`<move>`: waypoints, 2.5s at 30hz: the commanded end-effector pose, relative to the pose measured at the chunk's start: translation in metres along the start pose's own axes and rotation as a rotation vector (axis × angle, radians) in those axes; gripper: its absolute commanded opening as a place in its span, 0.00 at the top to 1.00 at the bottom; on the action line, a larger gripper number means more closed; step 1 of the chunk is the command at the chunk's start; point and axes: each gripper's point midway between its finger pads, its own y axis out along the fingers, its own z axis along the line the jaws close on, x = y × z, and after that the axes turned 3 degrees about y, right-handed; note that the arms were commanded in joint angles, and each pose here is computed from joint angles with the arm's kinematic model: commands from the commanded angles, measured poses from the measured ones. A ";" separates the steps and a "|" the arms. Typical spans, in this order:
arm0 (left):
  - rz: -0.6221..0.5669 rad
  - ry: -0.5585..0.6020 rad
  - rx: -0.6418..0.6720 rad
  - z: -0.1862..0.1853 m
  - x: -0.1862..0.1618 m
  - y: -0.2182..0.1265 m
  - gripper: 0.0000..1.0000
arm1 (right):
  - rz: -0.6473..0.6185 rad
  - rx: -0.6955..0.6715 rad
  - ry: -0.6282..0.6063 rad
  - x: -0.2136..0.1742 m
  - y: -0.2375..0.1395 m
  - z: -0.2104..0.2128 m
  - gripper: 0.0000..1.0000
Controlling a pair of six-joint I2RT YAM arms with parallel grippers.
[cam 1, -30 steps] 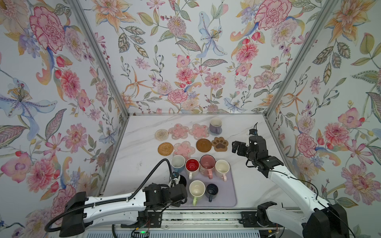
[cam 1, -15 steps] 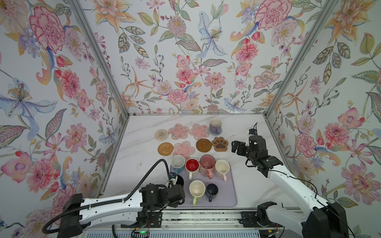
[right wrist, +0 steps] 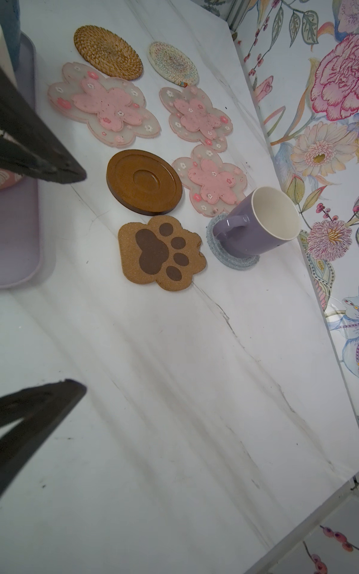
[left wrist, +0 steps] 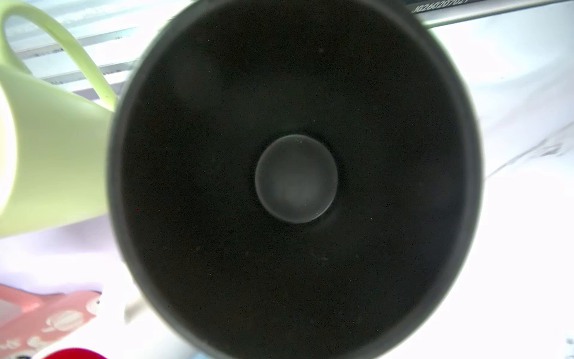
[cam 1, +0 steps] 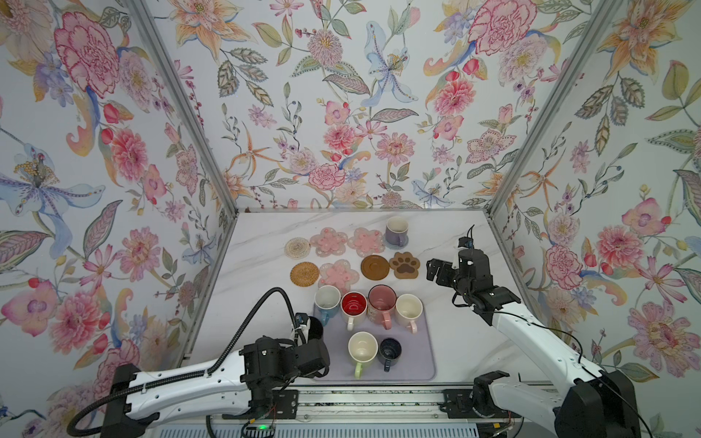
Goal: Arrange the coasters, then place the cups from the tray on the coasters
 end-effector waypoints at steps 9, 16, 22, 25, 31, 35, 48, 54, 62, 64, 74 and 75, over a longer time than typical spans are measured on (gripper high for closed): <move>-0.241 -0.170 0.063 0.034 0.060 -0.034 1.00 | -0.012 0.009 0.013 0.000 -0.004 -0.004 0.01; -0.317 -0.225 0.050 0.047 0.103 -0.035 1.00 | -0.011 0.011 0.006 0.001 -0.009 -0.007 0.01; -0.304 -0.187 0.158 0.068 0.147 -0.017 1.00 | -0.017 0.012 0.012 0.000 -0.017 -0.011 0.01; -0.319 -0.194 0.126 0.072 0.176 -0.002 1.00 | -0.012 0.010 0.015 -0.003 -0.019 -0.013 0.01; -0.344 -0.189 0.159 0.100 0.240 0.019 1.00 | -0.003 0.002 0.018 -0.008 -0.025 -0.019 0.01; -0.332 -0.195 0.171 0.117 0.274 0.038 1.00 | 0.003 -0.008 0.019 -0.013 -0.028 -0.024 0.01; -0.261 -0.187 0.164 0.134 0.340 0.116 1.00 | 0.009 -0.028 0.025 -0.011 -0.027 -0.036 0.01; -0.231 -0.178 0.178 0.139 0.349 0.135 1.00 | 0.010 -0.031 0.032 -0.010 -0.027 -0.039 0.01; -0.204 -0.179 0.157 0.140 0.351 0.154 1.00 | 0.015 -0.037 0.032 -0.007 -0.025 -0.042 0.01; -0.199 -0.181 0.166 0.142 0.351 0.156 1.00 | 0.009 -0.038 0.032 -0.005 -0.026 -0.042 0.01; -0.188 -0.190 0.175 0.150 0.354 0.163 1.00 | 0.017 -0.039 0.034 -0.004 -0.024 -0.043 0.01; -0.186 -0.191 0.174 0.150 0.354 0.164 1.00 | 0.018 -0.038 0.033 -0.005 -0.024 -0.043 0.01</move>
